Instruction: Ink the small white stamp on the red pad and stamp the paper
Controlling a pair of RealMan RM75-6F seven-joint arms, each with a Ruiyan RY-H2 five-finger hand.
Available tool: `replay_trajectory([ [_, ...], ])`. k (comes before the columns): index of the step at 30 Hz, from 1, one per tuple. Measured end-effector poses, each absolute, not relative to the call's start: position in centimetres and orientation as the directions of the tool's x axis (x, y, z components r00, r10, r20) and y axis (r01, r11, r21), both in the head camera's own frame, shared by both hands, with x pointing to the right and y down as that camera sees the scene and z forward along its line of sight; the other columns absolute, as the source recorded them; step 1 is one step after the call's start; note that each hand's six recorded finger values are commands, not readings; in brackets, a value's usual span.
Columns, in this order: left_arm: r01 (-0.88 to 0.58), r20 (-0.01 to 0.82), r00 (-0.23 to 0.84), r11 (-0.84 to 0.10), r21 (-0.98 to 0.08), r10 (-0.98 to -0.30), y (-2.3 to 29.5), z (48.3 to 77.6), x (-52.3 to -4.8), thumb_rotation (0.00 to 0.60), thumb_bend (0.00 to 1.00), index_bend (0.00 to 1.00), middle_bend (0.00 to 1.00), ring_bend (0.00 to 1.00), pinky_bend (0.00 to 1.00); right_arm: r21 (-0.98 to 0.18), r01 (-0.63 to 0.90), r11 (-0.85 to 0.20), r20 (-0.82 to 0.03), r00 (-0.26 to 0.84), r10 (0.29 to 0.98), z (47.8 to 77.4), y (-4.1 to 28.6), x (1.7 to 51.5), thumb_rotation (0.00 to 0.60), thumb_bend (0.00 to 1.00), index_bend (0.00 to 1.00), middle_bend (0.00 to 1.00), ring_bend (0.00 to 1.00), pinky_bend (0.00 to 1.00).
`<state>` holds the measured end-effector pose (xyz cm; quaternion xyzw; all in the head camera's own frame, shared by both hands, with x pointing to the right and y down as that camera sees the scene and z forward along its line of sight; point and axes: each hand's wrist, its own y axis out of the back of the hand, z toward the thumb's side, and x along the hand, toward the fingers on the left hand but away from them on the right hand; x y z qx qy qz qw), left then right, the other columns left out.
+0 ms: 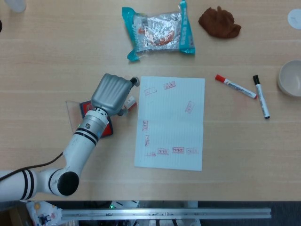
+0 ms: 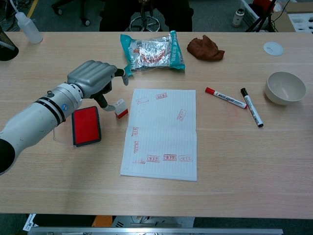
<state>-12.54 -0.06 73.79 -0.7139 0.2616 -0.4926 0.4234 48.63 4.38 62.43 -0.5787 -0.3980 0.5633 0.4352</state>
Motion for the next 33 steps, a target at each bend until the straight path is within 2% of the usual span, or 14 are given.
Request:
replay_trajectory([
  [4, 0.049, 0.489, 0.369, -0.509, -0.859, -0.791, -0.2, 74.5, -12.0, 0.538, 0.1, 0.24, 1.0, 1.0, 1.0, -0.952, -0.03, -0.304, -0.305, 0.043, 0.951, 62.4, 4.4, 48.8, 0.6, 0.12, 0.21, 0.32, 0.22, 0.27],
  [21, 0.069, 0.524, 0.304, -0.53, -0.845, -0.795, -0.2, 77.4, -10.7, 0.545, 0.1, 0.24, 1.0, 1.0, 1.0, -0.953, -0.028, -0.301, -0.302, 0.027, 0.953, 62.1, 4.8, 49.5, 0.6, 0.12, 0.21, 0.32, 0.22, 0.27],
  [33, 0.067, 0.536, 0.266, -0.54, -0.839, -0.801, -0.3, 78.2, -11.0, 0.569, 0.1, 0.25, 1.0, 1.0, 1.0, -0.955, -0.023, -0.295, -0.296, 0.022, 0.955, 61.8, 5.0, 49.7, 0.6, 0.12, 0.21, 0.32, 0.22, 0.27],
])
